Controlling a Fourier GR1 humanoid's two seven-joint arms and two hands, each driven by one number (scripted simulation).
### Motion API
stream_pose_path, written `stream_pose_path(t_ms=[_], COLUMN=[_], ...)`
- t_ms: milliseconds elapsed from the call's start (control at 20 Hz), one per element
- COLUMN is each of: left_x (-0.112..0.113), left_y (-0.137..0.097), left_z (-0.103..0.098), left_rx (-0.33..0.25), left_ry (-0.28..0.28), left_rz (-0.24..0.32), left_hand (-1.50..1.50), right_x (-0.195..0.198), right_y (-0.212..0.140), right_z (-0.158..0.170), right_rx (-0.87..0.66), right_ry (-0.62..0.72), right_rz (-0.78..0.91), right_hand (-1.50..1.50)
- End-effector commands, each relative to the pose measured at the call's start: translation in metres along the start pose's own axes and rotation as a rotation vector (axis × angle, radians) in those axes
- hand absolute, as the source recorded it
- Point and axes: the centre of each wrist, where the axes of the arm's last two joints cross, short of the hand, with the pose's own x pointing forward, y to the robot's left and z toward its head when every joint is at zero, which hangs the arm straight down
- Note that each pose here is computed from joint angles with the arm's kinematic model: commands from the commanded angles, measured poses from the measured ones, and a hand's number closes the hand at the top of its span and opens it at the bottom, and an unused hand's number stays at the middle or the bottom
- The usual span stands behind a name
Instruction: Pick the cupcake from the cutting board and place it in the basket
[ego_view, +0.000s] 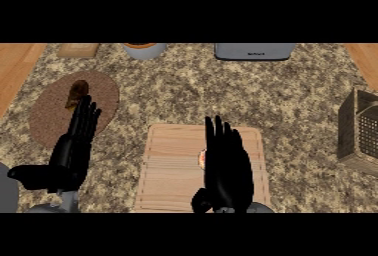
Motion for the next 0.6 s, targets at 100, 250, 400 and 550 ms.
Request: stream_pose_path(t_ms=[100,250,400,550], left_x=[-0.001,0.011,0.007,0.004], left_y=[-0.007,0.005,-0.007,-0.002], left_z=[-0.003,-0.003,0.005,0.008], left_rx=[0.004,-0.007,-0.010,-0.002], left_ry=[0.000,0.015,-0.012,0.001], left_rz=[0.006,0.001,-0.004,0.022], left_hand=[0.00,0.00,0.00,0.00], right_x=[0.014,0.007,0.000,0.001], right_y=[-0.003,0.011,0.020,0.024], right_z=[0.009,-0.001,-0.024,-0.028], right_rx=[-0.025,-0.019,-0.035,-0.021], right_ry=[0.191,0.197,0.206,0.209], right_rz=[0.025,0.006,-0.001,0.008], right_hand=[-1.50,-1.50,-1.50,-1.50])
